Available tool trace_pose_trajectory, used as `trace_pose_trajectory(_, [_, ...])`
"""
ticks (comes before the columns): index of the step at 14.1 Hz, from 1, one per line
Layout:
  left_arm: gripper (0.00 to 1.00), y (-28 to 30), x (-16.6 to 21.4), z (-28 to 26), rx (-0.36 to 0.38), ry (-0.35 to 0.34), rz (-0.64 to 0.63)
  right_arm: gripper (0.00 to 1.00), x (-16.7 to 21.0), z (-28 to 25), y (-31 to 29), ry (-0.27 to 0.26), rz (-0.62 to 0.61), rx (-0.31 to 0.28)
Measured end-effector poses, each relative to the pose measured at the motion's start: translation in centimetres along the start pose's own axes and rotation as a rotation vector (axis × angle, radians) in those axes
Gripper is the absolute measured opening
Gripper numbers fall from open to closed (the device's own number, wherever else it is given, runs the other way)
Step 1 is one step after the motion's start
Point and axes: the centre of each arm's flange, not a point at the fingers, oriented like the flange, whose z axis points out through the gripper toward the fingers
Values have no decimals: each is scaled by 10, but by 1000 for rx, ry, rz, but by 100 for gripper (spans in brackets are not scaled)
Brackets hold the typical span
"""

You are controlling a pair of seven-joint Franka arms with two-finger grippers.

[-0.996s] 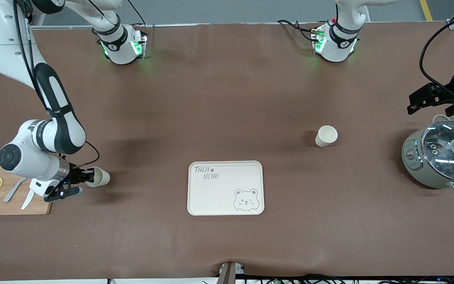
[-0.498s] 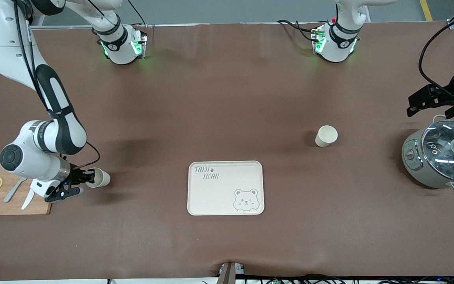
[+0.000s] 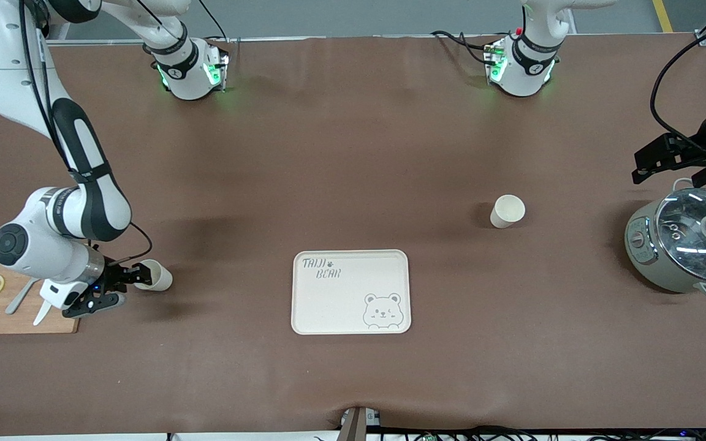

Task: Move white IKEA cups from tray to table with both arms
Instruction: 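Carry the cup with the right gripper and set it beside the cutting board, then open the right gripper and withdraw it from the cup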

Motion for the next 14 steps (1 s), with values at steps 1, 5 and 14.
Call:
trace_pose_trajectory(1, [100, 0, 0, 0, 0, 1, 0, 89, 4, -10, 0, -8, -1, 4])
trace_pose_trajectory(5, [100, 0, 1, 0, 0, 6, 1, 100, 21, -89, 0, -86, -6, 39])
trace_pose_trajectory(14, [100, 2, 5, 6, -1, 9, 4, 100, -32, -324, -40, -143, 155, 16])
